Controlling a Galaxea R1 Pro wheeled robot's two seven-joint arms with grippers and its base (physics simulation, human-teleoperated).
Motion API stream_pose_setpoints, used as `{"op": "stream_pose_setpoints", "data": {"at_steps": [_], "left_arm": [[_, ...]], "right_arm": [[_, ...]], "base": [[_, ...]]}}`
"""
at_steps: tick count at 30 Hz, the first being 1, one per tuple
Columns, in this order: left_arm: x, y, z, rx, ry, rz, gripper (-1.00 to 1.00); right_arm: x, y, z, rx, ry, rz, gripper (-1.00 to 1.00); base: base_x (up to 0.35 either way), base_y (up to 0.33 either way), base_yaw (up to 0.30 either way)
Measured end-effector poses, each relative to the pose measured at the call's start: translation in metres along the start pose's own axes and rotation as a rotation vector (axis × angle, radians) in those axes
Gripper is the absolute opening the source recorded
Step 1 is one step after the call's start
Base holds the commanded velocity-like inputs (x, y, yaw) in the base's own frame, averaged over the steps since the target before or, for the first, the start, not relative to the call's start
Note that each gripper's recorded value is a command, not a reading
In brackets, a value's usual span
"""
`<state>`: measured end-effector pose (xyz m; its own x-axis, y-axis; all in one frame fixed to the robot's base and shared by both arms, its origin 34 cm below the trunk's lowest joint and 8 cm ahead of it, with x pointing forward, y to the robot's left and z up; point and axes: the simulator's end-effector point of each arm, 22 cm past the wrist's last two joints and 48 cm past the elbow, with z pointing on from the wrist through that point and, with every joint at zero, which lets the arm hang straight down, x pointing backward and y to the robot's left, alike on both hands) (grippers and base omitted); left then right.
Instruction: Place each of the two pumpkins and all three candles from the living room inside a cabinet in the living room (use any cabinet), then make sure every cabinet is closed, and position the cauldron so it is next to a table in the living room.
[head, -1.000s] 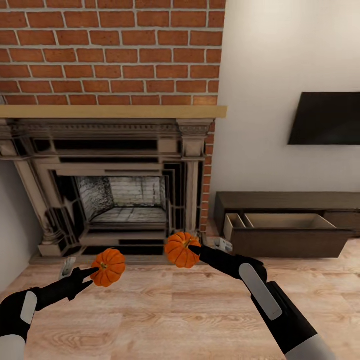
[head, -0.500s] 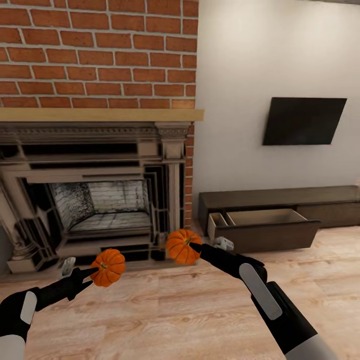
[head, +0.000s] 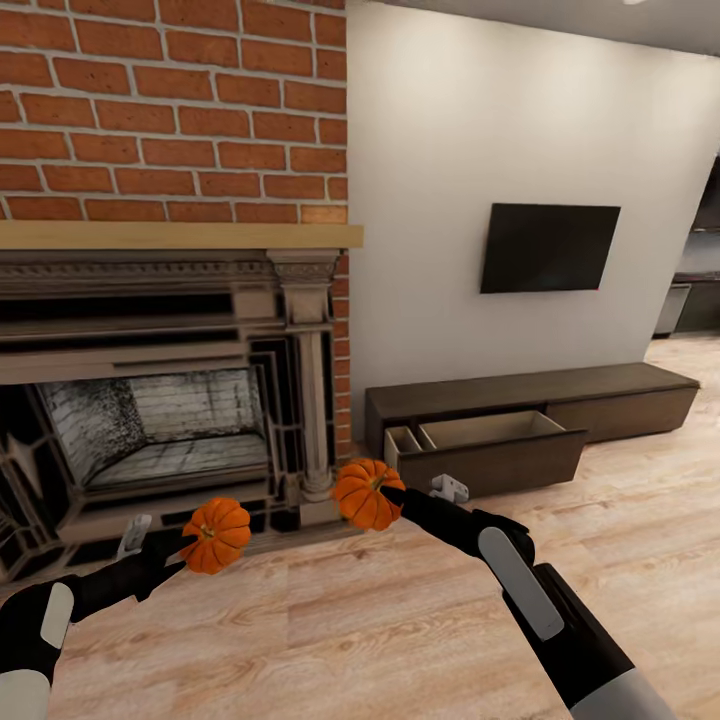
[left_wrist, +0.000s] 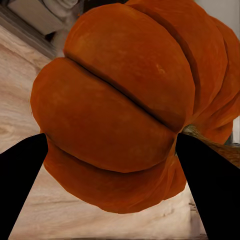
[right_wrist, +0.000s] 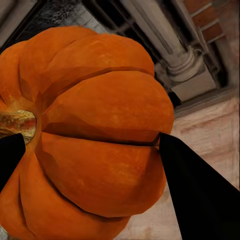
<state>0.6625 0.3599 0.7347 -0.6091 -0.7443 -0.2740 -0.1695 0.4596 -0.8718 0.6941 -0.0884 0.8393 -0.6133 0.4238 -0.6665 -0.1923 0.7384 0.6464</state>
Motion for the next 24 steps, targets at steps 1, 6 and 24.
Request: {"op": "stream_pose_setpoints", "data": {"at_steps": [1,6,24], "left_arm": [[0.0,-0.001,0.0,0.002,0.0,0.0,-1.0],[0.0,-0.004,-0.001,0.008,0.0,0.002,-1.0],[-0.001,-0.013,-0.003,0.022,-0.005,0.013,-1.0]], "right_arm": [[0.002,-0.004,0.001,0.007,0.005,0.004,-1.0],[0.004,-0.008,0.001,0.014,0.01,0.013,-1.0],[-0.001,-0.003,-0.004,0.012,-0.002,0.005,-1.0]], "base": [[0.0,0.0,-0.243],[0.0,0.0,-0.243],[0.0,0.0,-0.243]]}}
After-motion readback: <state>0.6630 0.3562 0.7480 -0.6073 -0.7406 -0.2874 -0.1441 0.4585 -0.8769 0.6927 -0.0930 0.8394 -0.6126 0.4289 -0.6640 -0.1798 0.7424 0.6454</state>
